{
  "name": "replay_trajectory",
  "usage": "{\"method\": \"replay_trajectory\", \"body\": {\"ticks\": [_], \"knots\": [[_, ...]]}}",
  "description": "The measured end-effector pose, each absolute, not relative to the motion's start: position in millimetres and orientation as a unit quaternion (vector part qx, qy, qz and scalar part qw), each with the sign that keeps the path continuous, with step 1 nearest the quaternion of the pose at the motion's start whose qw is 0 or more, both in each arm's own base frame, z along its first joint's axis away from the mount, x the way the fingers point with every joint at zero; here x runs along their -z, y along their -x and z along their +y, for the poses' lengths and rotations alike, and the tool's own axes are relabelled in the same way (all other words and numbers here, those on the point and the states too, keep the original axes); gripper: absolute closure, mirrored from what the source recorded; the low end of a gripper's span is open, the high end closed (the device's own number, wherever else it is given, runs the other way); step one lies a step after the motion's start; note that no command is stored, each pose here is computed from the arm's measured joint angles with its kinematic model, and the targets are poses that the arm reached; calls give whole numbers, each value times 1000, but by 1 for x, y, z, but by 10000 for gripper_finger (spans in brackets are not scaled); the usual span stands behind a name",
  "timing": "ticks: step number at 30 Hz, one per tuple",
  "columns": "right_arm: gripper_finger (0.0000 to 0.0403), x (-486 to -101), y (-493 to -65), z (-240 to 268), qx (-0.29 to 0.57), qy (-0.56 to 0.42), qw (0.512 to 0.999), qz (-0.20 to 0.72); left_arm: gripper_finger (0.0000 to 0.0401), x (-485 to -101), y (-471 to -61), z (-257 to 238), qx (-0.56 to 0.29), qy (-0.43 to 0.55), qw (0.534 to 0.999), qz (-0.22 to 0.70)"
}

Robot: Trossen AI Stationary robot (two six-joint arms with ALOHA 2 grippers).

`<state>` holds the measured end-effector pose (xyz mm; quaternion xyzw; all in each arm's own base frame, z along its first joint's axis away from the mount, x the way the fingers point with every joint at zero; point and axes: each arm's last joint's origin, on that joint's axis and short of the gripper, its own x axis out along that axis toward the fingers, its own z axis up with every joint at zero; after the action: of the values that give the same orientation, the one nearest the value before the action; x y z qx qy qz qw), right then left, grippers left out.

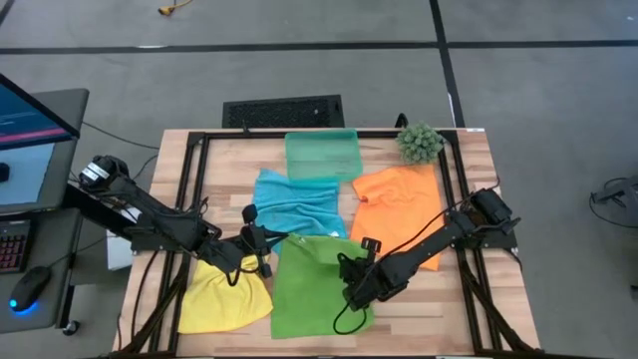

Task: Roll microfiber towels into tight, uniform cylinder then place into a basket
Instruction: Roll the green microfiber cloth

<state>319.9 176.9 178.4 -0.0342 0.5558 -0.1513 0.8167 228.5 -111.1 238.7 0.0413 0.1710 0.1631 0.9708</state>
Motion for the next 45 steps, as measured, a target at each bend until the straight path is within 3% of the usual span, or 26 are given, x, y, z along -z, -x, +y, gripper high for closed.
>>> {"method": "replay_trajectory", "body": {"ticks": [10,18,31,37,45], "knots": [[394,-234,-323,167,221,71,788,570,401,-244,-228,-110,-178,-34,972,151],[399,-284,-321,150,285,70,768,570,401,-271,-212,-99,-205,-13,974,100],[398,-353,-327,97,289,17,798,528,401,-308,-194,-81,-218,0,976,26],[398,-363,-322,80,297,-43,792,532,401,-295,-198,-81,-230,8,972,54],[397,-340,-342,62,301,-46,760,573,401,-288,-199,-72,-350,13,936,47]]}}
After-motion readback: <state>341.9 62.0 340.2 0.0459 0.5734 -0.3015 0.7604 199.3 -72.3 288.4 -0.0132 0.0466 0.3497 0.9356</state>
